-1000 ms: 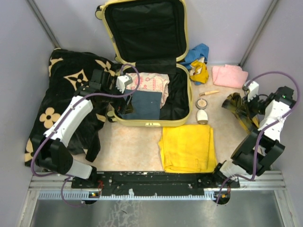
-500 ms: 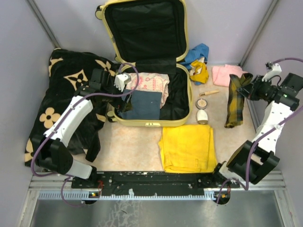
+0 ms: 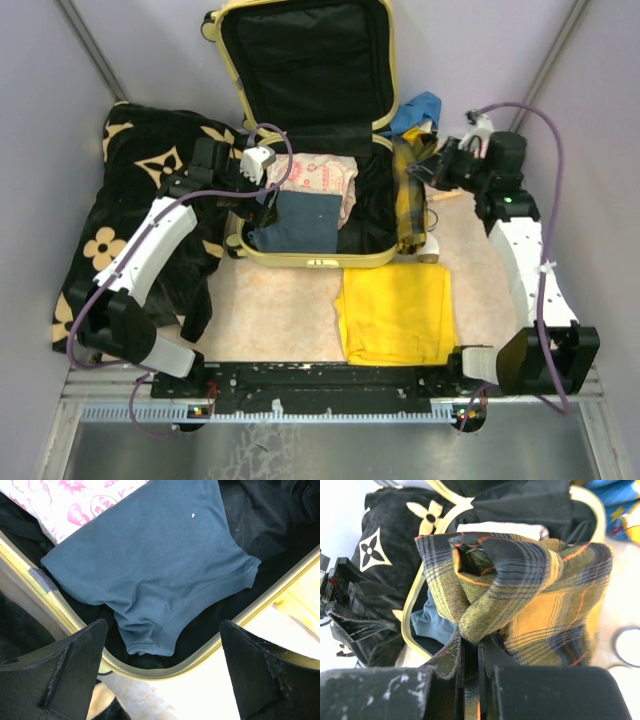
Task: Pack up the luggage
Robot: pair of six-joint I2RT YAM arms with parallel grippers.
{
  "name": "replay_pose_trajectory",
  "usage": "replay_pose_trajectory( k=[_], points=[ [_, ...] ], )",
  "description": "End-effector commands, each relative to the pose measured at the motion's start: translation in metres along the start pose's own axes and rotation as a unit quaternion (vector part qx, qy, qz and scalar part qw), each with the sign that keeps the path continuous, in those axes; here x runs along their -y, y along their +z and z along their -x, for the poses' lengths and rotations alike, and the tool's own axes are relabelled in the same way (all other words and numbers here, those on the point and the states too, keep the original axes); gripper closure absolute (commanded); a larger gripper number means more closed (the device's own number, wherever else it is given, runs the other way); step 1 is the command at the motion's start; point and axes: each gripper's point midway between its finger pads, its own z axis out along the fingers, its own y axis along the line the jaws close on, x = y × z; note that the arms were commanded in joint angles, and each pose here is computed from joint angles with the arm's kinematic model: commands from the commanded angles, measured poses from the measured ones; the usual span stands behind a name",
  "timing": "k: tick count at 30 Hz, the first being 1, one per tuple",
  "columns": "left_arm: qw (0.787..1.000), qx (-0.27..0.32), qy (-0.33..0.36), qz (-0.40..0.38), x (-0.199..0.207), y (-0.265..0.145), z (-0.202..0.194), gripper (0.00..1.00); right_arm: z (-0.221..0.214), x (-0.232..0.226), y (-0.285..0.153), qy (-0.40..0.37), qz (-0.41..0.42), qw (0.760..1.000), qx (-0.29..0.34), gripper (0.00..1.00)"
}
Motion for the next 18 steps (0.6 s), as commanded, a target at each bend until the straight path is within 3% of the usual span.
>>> replay_pose_trajectory(
  k=[1, 8, 18],
  points=[
    [1.000, 0.016, -0.007, -0.005, 0.001, 0.000, 0.011, 0.00, 0.019, -0.027, 0.036, 0.009, 0.015, 0.998, 0.057, 1.00],
    [1.000, 0.015, -0.025, -0.005, 0.000, 0.009, 0.010, 0.00, -0.016, -0.021, 0.102, 0.070, 0.011, 0.997, 0.022, 1.00],
    [0.999, 0.005, -0.045, -0.011, 0.000, 0.019, 0.004, 0.00, -0.059, -0.038, 0.152, 0.068, 0.014, 0.997, -0.023, 1.00]
  ],
)
